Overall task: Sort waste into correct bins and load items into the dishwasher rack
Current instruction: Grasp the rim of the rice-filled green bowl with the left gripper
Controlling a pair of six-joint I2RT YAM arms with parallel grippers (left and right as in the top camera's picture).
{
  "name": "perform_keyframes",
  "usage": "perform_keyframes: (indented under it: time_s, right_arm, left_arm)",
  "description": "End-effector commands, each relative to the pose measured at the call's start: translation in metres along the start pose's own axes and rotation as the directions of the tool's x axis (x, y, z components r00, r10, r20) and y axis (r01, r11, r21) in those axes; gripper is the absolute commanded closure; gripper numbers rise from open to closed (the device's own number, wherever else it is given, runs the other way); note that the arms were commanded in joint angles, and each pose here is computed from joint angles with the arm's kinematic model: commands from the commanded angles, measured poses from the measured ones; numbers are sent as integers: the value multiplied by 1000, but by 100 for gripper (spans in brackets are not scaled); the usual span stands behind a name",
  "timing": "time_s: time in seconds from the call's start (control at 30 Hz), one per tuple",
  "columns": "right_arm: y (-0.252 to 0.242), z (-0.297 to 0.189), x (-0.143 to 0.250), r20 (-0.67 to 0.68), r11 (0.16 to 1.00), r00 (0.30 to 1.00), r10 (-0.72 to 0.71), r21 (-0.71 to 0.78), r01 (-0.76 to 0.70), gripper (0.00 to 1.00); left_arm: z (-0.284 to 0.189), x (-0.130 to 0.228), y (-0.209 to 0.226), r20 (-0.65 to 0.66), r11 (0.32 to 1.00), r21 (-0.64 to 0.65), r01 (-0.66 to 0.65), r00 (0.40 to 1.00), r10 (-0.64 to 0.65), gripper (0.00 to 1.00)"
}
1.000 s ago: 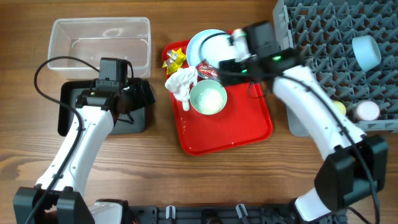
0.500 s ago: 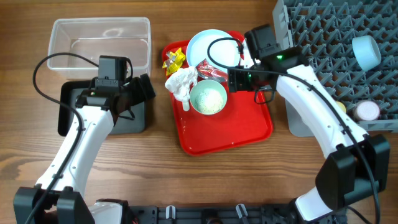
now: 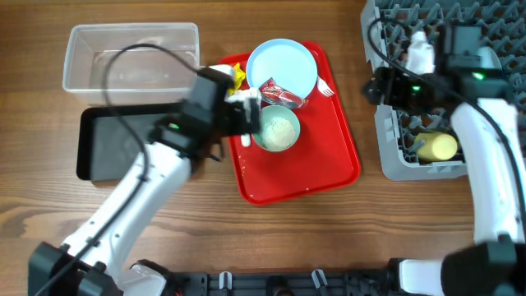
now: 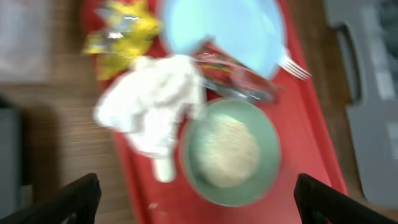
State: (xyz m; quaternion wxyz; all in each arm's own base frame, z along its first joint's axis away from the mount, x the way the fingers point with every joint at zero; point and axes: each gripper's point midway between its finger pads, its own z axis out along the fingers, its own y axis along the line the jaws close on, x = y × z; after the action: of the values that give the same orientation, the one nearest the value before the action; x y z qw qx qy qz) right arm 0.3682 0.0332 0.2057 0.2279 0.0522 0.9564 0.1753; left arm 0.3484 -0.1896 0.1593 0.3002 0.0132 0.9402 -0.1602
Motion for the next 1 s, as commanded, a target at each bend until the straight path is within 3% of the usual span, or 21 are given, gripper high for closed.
perform_keyframes:
  time_s: [0.0,0.23,0.37,0.5,0.57,0.63,0.67,0.87,0.97]
  right_arm:
    - [-14,-36,-9,93,996,995,-40,78,33,17]
    - [-19,-44,1,72,995,996,-44,96,37,17]
    - [-19,-44,3,64,995,997,-41,96,35,17]
    - [-19,-44,5,55,995,998,-41,97,35,17]
    - [-19,-43,6,51,994,998,-44,98,39,16]
    - [-19,-43,6,50,994,998,-44,97,39,17]
    - [-19,-43,6,50,994,998,-44,97,39,16]
    - [-20,-43,10,33,994,998,-56,100,53,17]
    - [-23,-44,10,32,992,998,-54,117,50,16]
  left_arm:
    - [21,27,-50,-9,986,6,-164,986,164,0]
    - [89,91,-93,-175,907,47,-419,890,421,0]
    - [106,81,-103,-264,862,18,-506,830,492,1]
    - [113,68,-105,-250,846,-26,-532,823,510,1]
    - [114,67,-105,-248,842,-27,-538,820,516,12]
    - [114,67,-105,-248,842,-27,-539,819,517,42]
    - [114,67,-105,-245,842,-26,-538,820,517,47]
    - [128,76,-101,-268,839,-29,-543,813,517,51]
    - [130,79,-99,-281,838,-32,-545,809,516,69]
